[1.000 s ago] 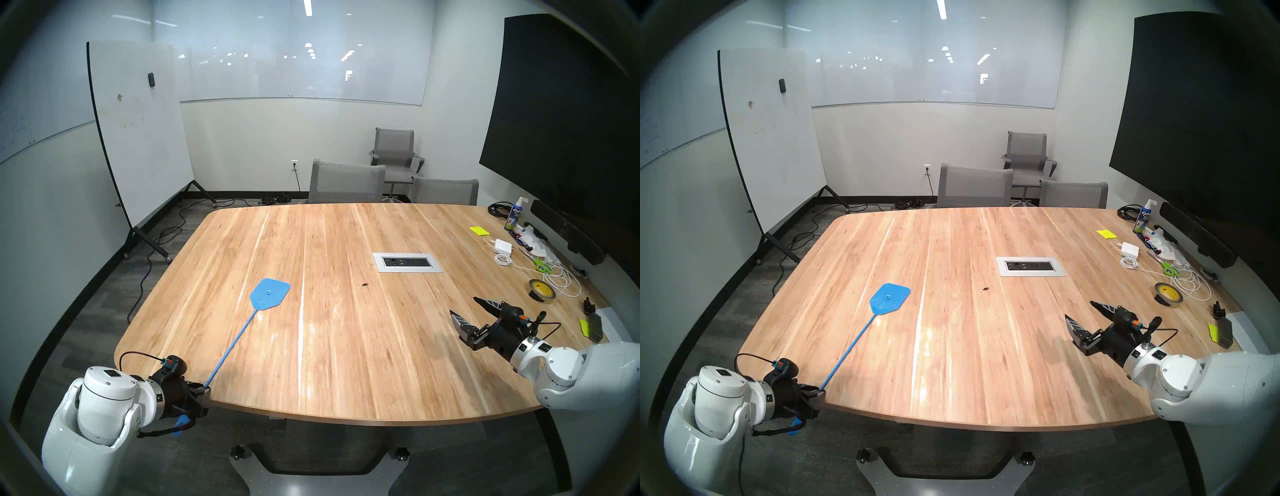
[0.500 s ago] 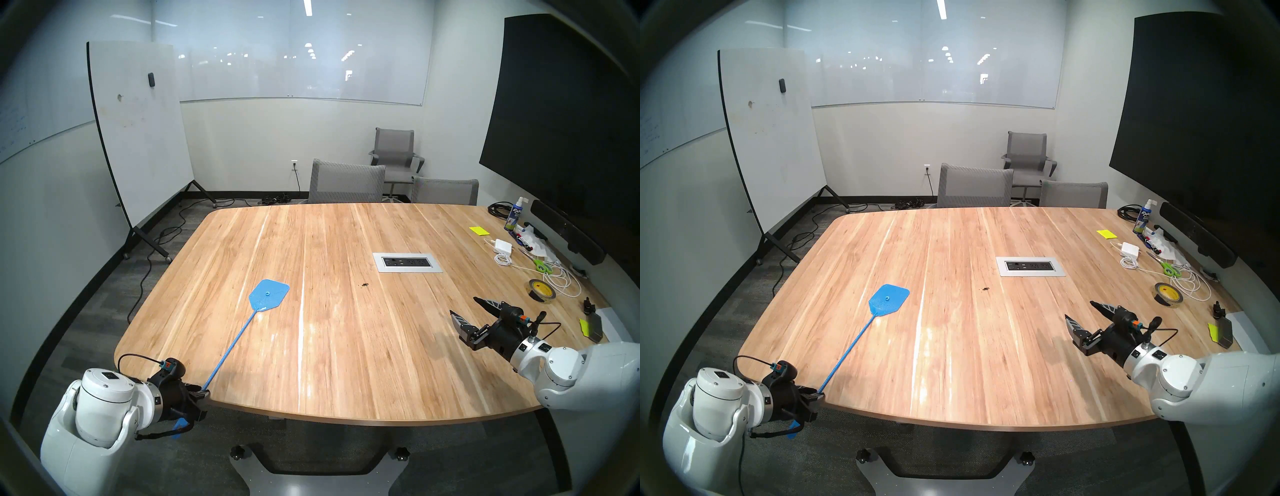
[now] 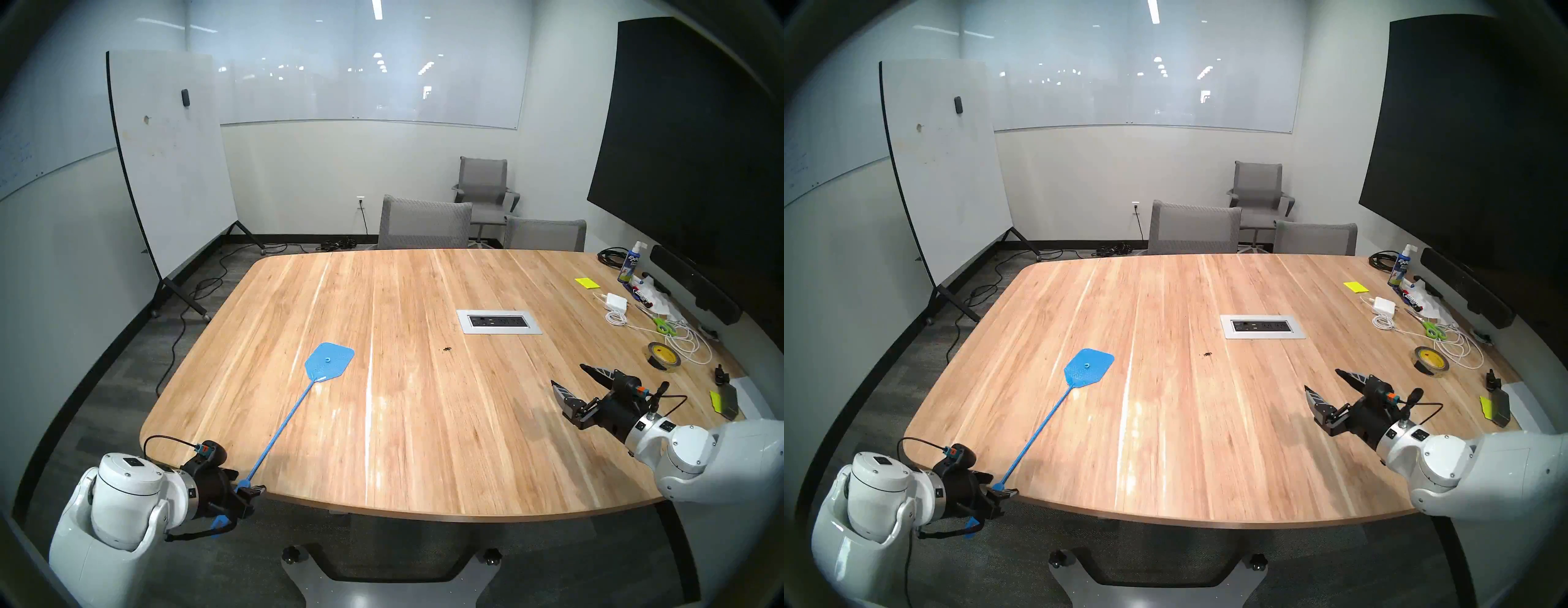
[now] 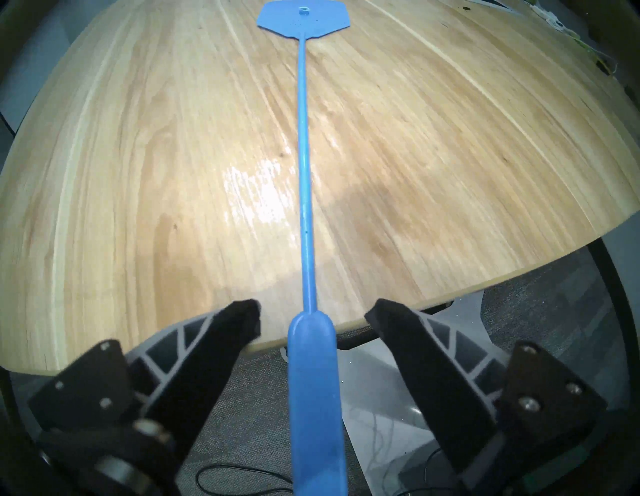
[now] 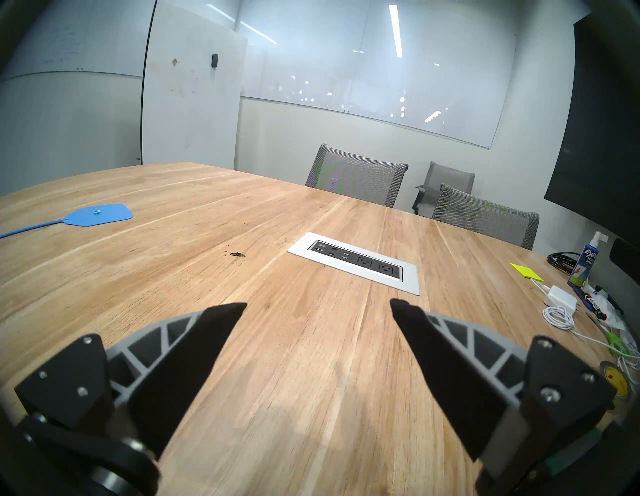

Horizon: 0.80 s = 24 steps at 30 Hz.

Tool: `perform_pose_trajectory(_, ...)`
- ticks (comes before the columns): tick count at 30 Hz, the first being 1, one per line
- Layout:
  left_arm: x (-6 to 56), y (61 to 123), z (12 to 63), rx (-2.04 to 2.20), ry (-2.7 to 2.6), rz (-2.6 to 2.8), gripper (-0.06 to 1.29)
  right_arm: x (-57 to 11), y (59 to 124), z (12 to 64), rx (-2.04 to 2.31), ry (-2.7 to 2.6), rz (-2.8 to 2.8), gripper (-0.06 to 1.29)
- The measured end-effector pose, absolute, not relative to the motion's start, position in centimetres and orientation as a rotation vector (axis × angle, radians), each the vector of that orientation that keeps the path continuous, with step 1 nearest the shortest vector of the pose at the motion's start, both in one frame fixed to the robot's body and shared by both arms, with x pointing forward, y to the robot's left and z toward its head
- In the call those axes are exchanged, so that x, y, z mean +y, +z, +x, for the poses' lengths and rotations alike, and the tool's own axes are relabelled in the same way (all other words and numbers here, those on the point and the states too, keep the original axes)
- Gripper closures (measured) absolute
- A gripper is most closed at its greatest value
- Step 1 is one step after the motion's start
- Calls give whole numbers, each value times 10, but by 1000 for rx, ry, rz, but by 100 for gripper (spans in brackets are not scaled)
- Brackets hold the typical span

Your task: Swat a bug on table

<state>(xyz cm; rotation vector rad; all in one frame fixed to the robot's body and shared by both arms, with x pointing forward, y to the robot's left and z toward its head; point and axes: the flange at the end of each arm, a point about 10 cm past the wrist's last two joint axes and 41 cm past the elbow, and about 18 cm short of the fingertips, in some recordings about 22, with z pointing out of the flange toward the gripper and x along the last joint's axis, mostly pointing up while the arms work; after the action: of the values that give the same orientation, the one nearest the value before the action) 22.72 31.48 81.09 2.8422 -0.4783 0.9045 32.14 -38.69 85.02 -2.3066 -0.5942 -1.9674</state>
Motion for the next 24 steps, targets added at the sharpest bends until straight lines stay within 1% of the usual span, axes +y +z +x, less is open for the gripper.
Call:
perform_pose_trajectory(4,316,812,224,-471,896,2846,24,-387,850,321,-594,-1967,-2307,2)
perform_pose_trajectory(11,322,816,214,-442,877,2859,19,-387,850,321,-594,-1967,-2307,2)
perform_pose_trajectory(24,328,815,199,-398,844,2864,19,-387,850,321,-594,-1967,-2307,2)
